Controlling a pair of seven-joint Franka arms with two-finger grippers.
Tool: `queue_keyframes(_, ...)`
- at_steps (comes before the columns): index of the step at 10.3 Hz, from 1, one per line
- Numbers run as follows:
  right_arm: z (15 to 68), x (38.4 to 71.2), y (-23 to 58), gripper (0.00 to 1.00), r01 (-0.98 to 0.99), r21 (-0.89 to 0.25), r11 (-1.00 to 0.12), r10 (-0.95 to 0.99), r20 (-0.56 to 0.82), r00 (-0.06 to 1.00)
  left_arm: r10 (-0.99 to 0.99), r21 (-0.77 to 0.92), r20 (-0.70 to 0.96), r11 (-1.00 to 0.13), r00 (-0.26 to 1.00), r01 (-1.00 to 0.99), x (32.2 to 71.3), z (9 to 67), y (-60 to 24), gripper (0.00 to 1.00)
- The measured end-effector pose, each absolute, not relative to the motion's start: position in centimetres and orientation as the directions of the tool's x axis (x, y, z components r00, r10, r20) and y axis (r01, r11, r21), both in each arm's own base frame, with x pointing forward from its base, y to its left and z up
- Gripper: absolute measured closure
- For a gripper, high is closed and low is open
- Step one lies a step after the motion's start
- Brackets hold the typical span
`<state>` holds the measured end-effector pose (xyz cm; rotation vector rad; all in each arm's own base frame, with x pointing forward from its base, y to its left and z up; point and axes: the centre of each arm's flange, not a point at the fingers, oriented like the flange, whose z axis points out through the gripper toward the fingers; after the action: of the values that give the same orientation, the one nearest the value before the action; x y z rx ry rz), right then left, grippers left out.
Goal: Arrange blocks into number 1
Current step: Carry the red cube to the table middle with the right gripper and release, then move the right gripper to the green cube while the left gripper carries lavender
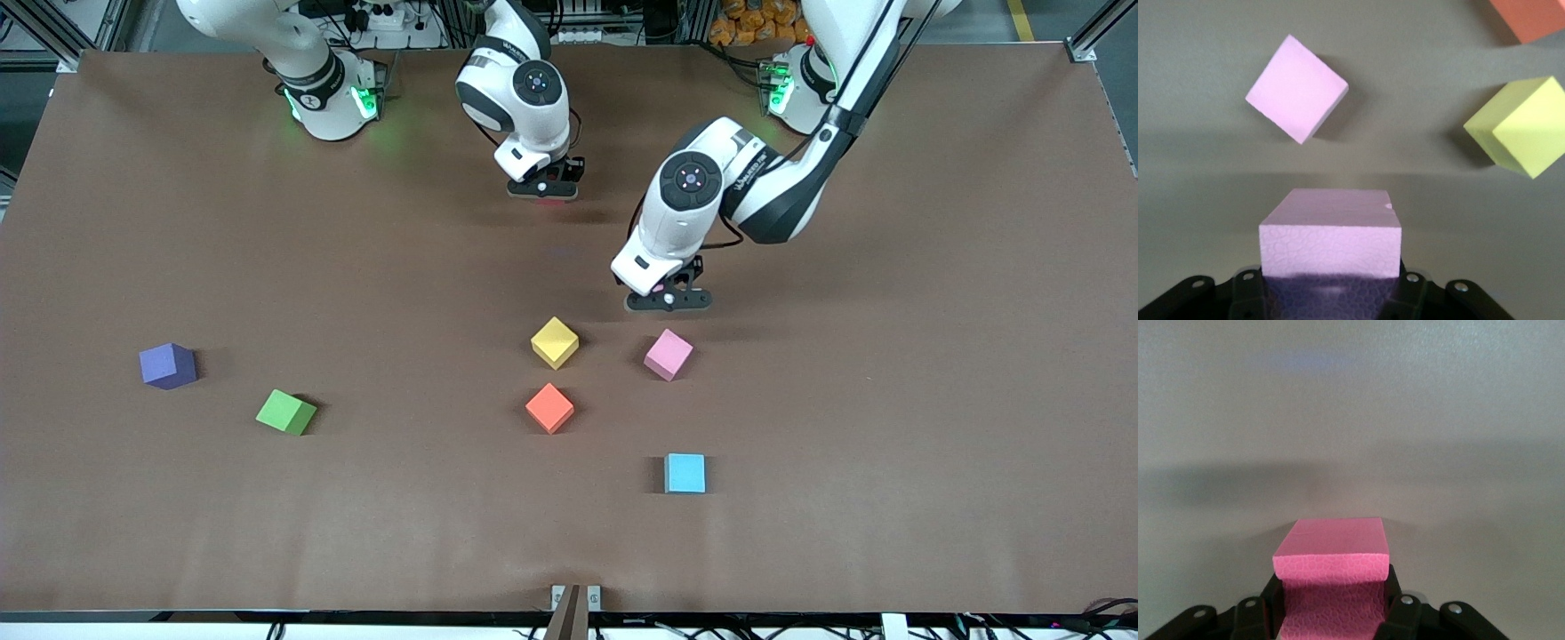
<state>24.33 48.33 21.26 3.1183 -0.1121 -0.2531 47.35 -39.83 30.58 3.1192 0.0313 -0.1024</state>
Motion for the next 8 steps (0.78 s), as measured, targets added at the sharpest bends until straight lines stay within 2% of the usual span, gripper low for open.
queue_keyframes(3,21.6,24.9,48.4,0.01,-0.086,0.008,-0.996,-0.086,-0.154,0.984,0.019,0.011,-0.076,-1.0,0.997,0.02,47.0,30.0,-39.6,0.41)
queue_keyframes(5,23.9,26.3,49.2,0.0,-0.098,-0.027,-0.995,-0.093,-0.128,0.987,0.018,0.011,-0.076,-1.0,0.997,0.019,46.9,29.9,-39.6,0.41)
queue_keyframes(8,30.8,31.6,47.1,0.0,-0.088,-0.019,-0.996,-0.086,-0.086,0.993,0.004,0.014,-0.079,-1.0,0.997,0.006,46.2,30.0,-40.2,0.41)
